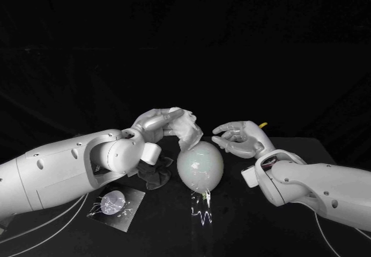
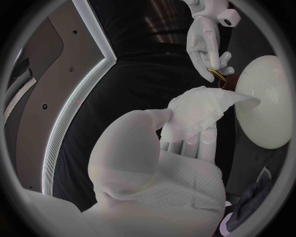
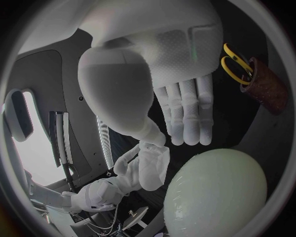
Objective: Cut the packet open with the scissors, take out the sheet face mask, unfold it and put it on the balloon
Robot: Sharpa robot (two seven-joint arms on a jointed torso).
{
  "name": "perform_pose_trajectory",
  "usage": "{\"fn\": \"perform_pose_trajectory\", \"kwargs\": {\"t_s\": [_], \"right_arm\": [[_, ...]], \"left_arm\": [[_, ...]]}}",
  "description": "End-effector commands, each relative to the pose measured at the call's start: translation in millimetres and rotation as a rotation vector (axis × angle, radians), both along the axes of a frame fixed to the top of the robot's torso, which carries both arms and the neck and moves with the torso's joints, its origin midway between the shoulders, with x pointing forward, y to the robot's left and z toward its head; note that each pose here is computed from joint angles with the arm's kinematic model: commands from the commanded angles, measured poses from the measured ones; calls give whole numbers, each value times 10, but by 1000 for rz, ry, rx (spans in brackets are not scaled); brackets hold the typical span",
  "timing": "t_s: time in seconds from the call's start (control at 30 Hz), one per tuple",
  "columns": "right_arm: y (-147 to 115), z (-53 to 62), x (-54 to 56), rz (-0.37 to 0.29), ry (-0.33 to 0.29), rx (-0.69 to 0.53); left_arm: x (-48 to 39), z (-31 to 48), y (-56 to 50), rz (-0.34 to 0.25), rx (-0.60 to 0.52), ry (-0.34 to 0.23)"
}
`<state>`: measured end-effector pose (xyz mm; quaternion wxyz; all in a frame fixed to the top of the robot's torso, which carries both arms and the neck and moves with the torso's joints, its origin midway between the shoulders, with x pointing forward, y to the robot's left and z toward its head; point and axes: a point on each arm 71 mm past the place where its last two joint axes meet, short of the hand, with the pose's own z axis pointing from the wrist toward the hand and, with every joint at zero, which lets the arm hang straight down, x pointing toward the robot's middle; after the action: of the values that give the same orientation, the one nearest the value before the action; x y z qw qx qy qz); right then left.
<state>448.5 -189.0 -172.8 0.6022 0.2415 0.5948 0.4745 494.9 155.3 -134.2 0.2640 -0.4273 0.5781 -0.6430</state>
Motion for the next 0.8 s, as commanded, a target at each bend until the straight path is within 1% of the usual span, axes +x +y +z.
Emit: {"fn": "perform_pose_trajectory", "kwargs": {"t_s": [0.03, 0.5, 0.8], "right_arm": [[96, -2, -16, 35, -7, -67], [278, -23, -3, 9, 50, -81], [350, -15, -13, 6, 51, -81]], "left_arm": [[-10, 40, -36, -18, -20, -15], [-30, 58, -69, -33, -24, -16], [-41, 62, -81, -37, -25, -17]]}}
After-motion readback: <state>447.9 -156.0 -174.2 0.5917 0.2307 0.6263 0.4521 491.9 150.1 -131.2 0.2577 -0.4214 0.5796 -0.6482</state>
